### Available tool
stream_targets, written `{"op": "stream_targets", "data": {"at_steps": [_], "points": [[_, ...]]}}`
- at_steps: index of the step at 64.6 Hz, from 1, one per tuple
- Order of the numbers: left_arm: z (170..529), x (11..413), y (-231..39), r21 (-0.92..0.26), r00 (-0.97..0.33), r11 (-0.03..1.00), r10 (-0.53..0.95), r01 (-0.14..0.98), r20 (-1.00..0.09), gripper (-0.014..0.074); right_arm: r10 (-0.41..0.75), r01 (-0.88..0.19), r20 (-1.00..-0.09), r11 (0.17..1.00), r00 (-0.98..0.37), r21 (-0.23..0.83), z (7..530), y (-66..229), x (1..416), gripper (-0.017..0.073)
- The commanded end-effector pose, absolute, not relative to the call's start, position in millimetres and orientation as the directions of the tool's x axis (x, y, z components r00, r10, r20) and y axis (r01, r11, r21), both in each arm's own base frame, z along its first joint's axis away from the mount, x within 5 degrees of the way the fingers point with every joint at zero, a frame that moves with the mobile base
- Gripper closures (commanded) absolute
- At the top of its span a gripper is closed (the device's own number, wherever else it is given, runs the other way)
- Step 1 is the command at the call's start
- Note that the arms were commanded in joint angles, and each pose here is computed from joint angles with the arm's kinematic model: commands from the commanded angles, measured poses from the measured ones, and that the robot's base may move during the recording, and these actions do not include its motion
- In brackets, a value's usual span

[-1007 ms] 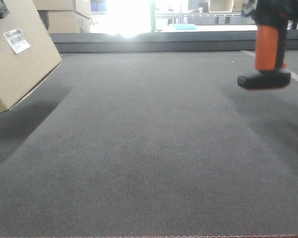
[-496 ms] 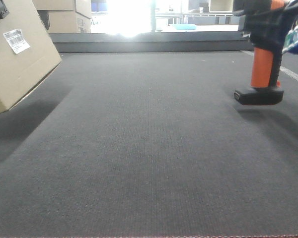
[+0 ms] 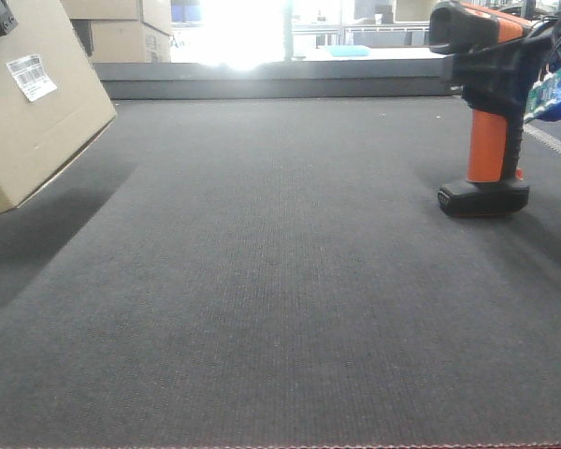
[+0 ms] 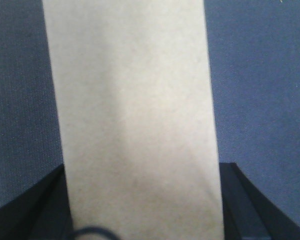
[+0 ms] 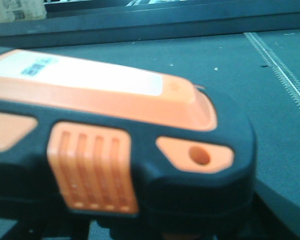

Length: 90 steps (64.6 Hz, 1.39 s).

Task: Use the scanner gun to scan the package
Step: 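Lower the scanner upright onto the table with the right gripper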

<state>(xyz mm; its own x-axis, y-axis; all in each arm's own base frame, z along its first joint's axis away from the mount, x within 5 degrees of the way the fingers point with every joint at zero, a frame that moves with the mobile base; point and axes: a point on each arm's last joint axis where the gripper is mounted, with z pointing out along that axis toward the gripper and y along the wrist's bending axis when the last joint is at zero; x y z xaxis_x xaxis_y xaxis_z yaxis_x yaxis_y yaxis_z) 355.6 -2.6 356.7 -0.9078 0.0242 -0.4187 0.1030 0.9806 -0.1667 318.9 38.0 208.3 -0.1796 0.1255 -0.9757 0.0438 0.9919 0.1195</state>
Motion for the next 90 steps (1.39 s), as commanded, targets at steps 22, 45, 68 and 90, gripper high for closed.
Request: {"op": "stream_targets", "data": {"at_steps": [22, 45, 68, 90], "points": [[364, 353, -6, -0.178, -0.896, 0.978, 0.021, 0.112, -0.444, 0.0704, 0.110, 0.022, -0.976, 0.994, -0.190, 0.108, 211, 39, 319, 0.0132], [364, 353, -7, -0.184, -0.896, 0.976, 0.019, 0.112, -0.444, 0.0704, 0.133, 0.036, -0.959, 0.991, -0.249, 0.129, 209, 39, 316, 0.0029], [364, 353, -7, -0.186, -0.896, 0.976, 0.018, 0.112, -0.445, 0.0704, 0.139, 0.033, -0.947, 0.990, -0.289, 0.135, 208, 40, 314, 0.0029], [364, 353, -5, -0.163, -0.896, 0.981, 0.027, 0.110, -0.443, 0.0704, 0.129, 0.027, -0.946, 0.992, -0.298, 0.126, 221, 36, 307, 0.0029]]}}
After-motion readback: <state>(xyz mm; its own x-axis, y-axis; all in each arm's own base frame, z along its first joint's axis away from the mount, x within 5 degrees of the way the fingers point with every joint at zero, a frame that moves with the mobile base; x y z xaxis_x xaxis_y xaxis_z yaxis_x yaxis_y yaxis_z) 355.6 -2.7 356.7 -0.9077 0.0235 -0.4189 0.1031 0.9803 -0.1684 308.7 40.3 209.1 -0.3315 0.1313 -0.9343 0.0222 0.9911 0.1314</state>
